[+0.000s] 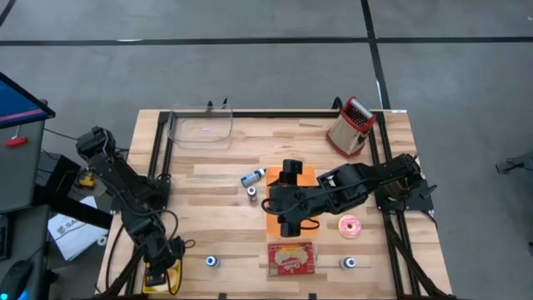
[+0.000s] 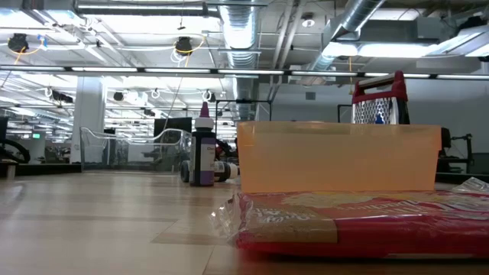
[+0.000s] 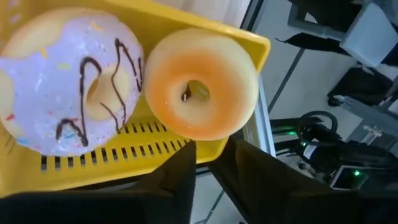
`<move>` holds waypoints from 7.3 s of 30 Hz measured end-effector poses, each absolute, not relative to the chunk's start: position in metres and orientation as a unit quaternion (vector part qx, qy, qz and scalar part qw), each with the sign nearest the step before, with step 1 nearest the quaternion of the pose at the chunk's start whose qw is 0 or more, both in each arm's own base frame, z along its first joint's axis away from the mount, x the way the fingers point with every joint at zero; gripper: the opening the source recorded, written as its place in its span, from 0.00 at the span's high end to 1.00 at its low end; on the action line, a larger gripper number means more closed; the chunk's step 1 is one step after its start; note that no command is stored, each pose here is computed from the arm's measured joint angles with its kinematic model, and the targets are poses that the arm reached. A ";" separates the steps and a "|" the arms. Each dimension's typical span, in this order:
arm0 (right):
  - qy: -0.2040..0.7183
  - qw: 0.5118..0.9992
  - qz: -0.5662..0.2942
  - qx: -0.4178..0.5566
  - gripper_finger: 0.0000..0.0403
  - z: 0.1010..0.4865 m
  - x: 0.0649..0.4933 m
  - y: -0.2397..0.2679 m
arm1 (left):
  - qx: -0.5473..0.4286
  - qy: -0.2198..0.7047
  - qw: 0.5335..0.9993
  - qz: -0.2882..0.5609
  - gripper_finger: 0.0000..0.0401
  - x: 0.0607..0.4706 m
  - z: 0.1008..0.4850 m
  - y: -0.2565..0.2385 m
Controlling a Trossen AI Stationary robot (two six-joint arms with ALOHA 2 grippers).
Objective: Pick & Place Food Item
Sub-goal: Put the black donut into the yellow basket, then put the pink donut into the yellow basket
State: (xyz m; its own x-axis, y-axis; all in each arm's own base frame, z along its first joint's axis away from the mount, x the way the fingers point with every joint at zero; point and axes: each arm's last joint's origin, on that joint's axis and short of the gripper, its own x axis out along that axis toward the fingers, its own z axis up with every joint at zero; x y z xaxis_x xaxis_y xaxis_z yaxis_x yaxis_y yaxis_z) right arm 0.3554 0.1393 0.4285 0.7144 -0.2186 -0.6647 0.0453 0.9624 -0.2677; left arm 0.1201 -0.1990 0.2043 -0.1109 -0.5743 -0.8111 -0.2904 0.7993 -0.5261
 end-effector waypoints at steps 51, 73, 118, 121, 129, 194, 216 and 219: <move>0.340 0.931 -0.045 -0.121 0.34 0.434 0.363 0.138 | -0.314 0.688 0.647 -0.100 0.89 0.100 0.217 -0.204; 0.343 0.931 -0.034 -0.118 0.34 0.433 0.363 0.139 | -0.269 0.675 0.673 -0.141 0.88 0.116 0.199 -0.218; 0.352 0.928 -0.027 -0.117 0.34 0.427 0.366 0.140 | -0.204 0.679 0.705 0.016 0.57 0.091 0.218 -0.161; 0.353 0.928 -0.026 -0.117 0.34 0.427 0.366 0.140 | -0.214 0.663 0.717 0.009 0.58 0.090 0.224 -0.157; 0.353 0.927 -0.022 -0.128 0.34 0.427 0.366 0.140 | -0.244 0.589 0.770 -0.026 0.58 0.095 0.235 -0.159; 0.622 0.679 -0.308 0.238 0.34 0.253 0.123 0.062 | 0.144 -0.024 0.982 0.120 0.58 0.135 0.308 -0.106; 0.616 0.701 -0.299 0.202 0.34 0.185 0.132 0.102 | 0.174 -0.080 0.979 0.071 0.58 0.161 0.311 -0.101; 0.636 0.699 -0.263 0.193 0.34 0.168 0.130 0.106 | 0.175 -0.079 0.978 0.077 0.58 0.164 0.310 -0.100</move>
